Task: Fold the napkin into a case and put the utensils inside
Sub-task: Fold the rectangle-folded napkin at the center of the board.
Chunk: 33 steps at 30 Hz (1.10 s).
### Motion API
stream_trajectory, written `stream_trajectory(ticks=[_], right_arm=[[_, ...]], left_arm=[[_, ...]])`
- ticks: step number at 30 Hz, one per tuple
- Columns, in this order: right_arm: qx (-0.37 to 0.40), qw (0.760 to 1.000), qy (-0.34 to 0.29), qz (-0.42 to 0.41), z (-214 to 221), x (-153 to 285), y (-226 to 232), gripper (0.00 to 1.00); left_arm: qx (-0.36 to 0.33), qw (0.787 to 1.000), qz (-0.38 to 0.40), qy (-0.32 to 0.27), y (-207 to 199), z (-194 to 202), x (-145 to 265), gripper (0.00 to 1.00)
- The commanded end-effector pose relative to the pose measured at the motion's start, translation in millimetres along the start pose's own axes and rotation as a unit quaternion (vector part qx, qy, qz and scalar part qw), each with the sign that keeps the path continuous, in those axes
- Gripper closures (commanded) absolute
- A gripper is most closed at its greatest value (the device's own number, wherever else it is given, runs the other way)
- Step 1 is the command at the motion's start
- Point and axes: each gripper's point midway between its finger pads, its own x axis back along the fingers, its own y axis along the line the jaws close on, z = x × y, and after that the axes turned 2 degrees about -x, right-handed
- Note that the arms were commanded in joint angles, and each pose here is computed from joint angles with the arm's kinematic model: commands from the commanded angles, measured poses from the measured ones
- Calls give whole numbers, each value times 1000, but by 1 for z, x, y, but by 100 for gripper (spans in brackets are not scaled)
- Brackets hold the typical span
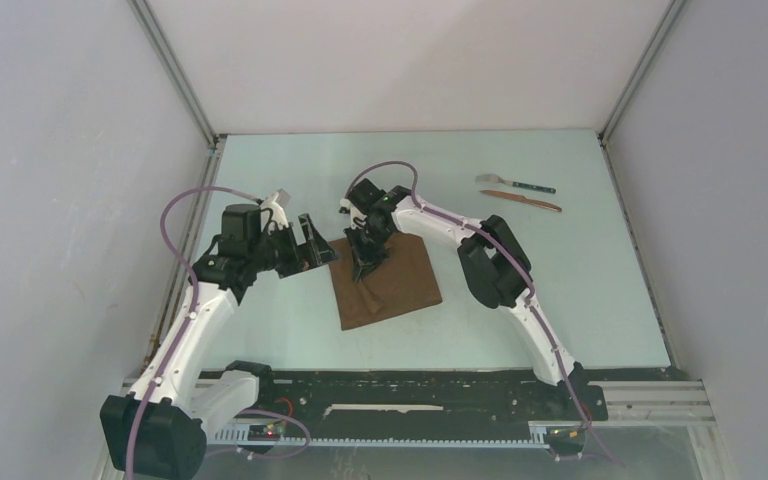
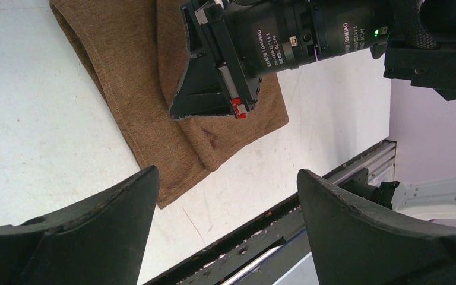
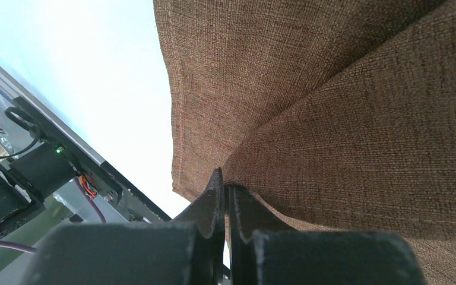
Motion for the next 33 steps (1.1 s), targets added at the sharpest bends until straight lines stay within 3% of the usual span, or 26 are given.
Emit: stream_trajectory(ticks=[1,2,6,10,17,23,26,28,31,33], right_arm=[[4,1000,-13,-16,-9,4,14,100],[3,1000,-11,-18,-8,4,14,95],[0,998,-3,-58,-4,13,31,61],[-7,992,-22,-128,-5,45,62,39],[-8,979,-30,-203,14,77,64,30],[-5,983,-31,-183,32,70,42,32],[-67,987,-95,-115,8,67,7,34],[-135,977,-133,-102,-8,70,-17,34],[-155,959,-207,-119,-38,78,-32,33],[-150,956,-222,-122,-51,78,-41,32]], left_arm=[[-2,1000,6,-12,-2,-2,3,7],[-2,1000,6,-12,-2,-2,3,7],[-2,1000,3,-11,0,-1,2,7],[2,1000,-9,-16,6,0,2,7],[21,999,-22,-18,20,9,-8,7],[64,997,-36,8,45,36,-32,12],[87,996,-30,17,50,45,-42,20],[102,994,-21,24,51,51,-49,24],[119,992,-18,29,53,57,-56,29],[123,992,-21,31,56,59,-58,32]])
